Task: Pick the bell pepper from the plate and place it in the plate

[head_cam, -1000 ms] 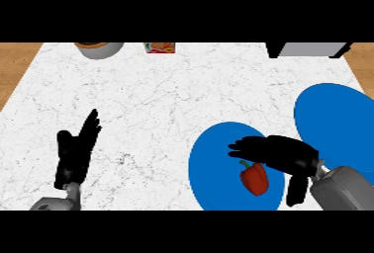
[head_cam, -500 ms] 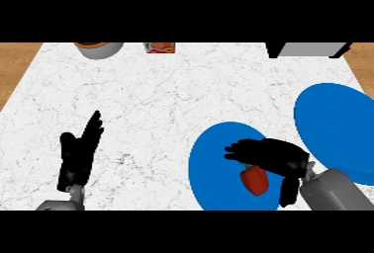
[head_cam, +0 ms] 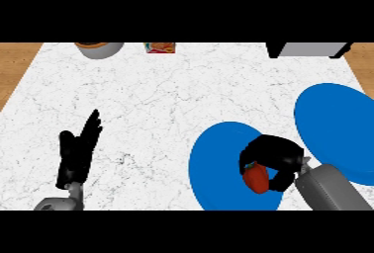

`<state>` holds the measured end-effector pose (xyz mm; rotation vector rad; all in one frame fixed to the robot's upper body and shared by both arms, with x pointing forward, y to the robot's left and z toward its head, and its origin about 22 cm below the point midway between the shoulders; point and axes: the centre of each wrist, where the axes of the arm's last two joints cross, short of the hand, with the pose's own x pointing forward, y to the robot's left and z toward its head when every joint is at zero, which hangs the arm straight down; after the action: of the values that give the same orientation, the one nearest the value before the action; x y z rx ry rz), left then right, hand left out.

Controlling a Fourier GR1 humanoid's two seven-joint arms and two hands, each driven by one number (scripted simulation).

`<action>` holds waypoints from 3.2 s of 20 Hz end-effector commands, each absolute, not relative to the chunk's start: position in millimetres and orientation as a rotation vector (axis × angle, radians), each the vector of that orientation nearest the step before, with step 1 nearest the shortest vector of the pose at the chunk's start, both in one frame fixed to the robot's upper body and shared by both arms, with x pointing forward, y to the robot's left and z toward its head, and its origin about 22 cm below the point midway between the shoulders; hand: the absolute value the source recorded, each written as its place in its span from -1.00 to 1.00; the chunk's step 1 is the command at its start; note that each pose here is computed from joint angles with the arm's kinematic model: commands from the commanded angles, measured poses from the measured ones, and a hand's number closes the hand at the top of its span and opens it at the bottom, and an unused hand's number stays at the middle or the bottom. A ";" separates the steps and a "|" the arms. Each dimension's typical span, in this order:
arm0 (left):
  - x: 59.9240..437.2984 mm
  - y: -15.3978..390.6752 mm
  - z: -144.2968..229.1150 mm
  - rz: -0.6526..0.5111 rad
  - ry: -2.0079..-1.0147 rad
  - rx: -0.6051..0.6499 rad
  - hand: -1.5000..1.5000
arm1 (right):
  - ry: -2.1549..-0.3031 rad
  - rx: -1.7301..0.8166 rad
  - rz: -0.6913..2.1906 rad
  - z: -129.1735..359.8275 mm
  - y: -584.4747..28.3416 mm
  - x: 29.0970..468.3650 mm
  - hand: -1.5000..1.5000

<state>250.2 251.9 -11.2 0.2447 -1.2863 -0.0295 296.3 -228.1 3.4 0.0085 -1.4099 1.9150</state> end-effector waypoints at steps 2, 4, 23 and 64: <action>251.0 242.2 -11.1 -0.048 -1.267 0.257 0.00 | -1.489 -0.006 1.918 -1.9 -207.0 289.8 1.00; 248.1 259.4 -25.7 -0.033 -1.281 0.240 0.00 | -1.495 -0.044 1.913 -0.4 -220.6 298.0 1.00; 242.9 245.1 -23.5 0.001 -1.273 0.257 0.00 | -1.613 -0.971 0.868 74.5 -287.9 279.5 1.00; 268.1 260.2 4.5 -0.031 -1.298 0.226 0.00 | -1.137 -0.758 0.838 28.2 -471.9 317.6 -1.00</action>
<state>260.6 248.8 -11.1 0.2309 -1.2911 -0.0432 320.7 -463.2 31.4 -0.8364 -1.0899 0.8043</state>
